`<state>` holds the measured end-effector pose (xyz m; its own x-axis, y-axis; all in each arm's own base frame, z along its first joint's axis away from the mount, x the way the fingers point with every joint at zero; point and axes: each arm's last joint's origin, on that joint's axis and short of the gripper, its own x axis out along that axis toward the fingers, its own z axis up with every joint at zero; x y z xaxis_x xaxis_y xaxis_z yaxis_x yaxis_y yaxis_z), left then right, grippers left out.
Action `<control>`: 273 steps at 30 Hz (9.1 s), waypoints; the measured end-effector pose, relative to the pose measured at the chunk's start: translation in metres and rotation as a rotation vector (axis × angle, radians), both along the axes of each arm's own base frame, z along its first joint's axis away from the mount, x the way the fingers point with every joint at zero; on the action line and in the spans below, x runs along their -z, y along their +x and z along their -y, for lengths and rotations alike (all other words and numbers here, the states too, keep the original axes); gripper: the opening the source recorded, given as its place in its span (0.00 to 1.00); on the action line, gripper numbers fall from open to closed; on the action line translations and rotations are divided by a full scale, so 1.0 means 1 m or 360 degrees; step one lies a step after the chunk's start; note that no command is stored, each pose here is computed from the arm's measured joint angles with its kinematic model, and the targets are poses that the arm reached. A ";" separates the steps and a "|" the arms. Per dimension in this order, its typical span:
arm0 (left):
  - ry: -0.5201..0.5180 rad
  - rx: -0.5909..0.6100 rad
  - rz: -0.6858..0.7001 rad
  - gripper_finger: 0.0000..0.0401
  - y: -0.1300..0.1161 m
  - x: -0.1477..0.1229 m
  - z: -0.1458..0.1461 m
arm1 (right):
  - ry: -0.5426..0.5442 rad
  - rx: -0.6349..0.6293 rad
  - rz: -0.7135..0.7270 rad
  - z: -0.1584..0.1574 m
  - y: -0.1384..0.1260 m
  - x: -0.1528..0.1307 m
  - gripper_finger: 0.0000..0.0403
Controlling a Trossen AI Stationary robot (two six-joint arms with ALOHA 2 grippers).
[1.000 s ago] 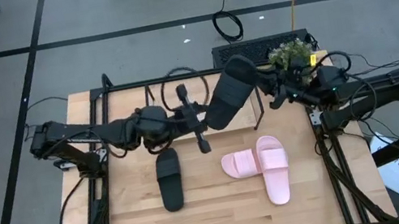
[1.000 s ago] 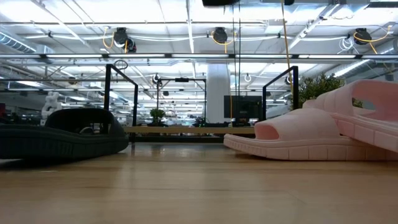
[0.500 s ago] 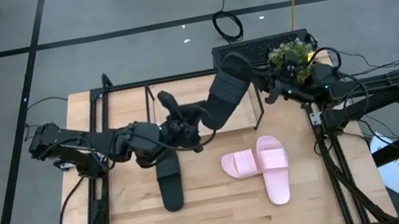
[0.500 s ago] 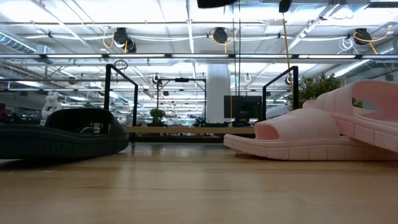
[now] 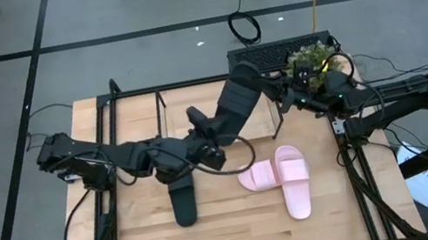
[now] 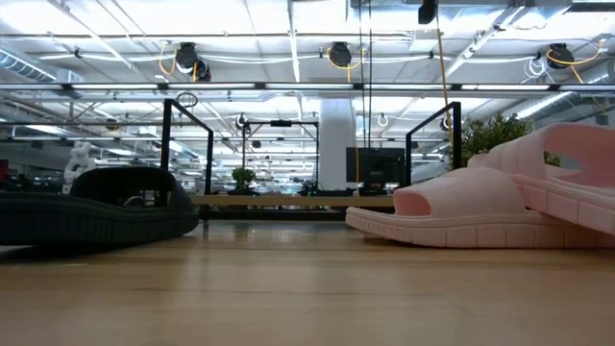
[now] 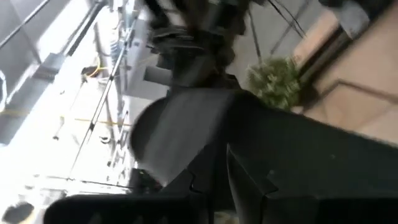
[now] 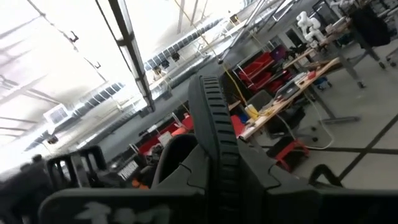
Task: Pick and place slides into the shelf
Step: Put the right black slide on the shelf
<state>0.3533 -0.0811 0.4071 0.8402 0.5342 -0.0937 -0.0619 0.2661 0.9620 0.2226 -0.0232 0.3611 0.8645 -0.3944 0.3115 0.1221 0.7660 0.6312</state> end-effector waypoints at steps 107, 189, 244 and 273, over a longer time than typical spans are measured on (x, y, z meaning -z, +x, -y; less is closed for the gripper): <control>0.0425 -0.0308 -0.0193 0.41 0.021 0.005 -0.033 | 0.0196 -0.0199 0.0100 0.022 0.026 0.016 0.08; -0.0932 -0.0996 0.0081 0.00 0.018 0.088 -0.098 | 0.0011 -0.0091 0.0389 0.024 0.009 -0.007 0.39; -0.1178 -0.0784 0.0234 0.00 0.120 0.151 -0.161 | -0.0202 -0.0098 0.0795 0.011 -0.042 -0.047 0.39; -0.0937 -0.1038 -0.0091 0.00 0.117 0.191 -0.162 | -0.0223 -0.0014 0.0701 0.013 -0.040 -0.044 0.39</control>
<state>0.4699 0.0813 0.2162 0.3702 0.7577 -0.5375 -0.3306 0.6482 0.6860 0.1830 -0.0361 0.4052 0.6410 -0.3153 0.6998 -0.1415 0.8476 0.5115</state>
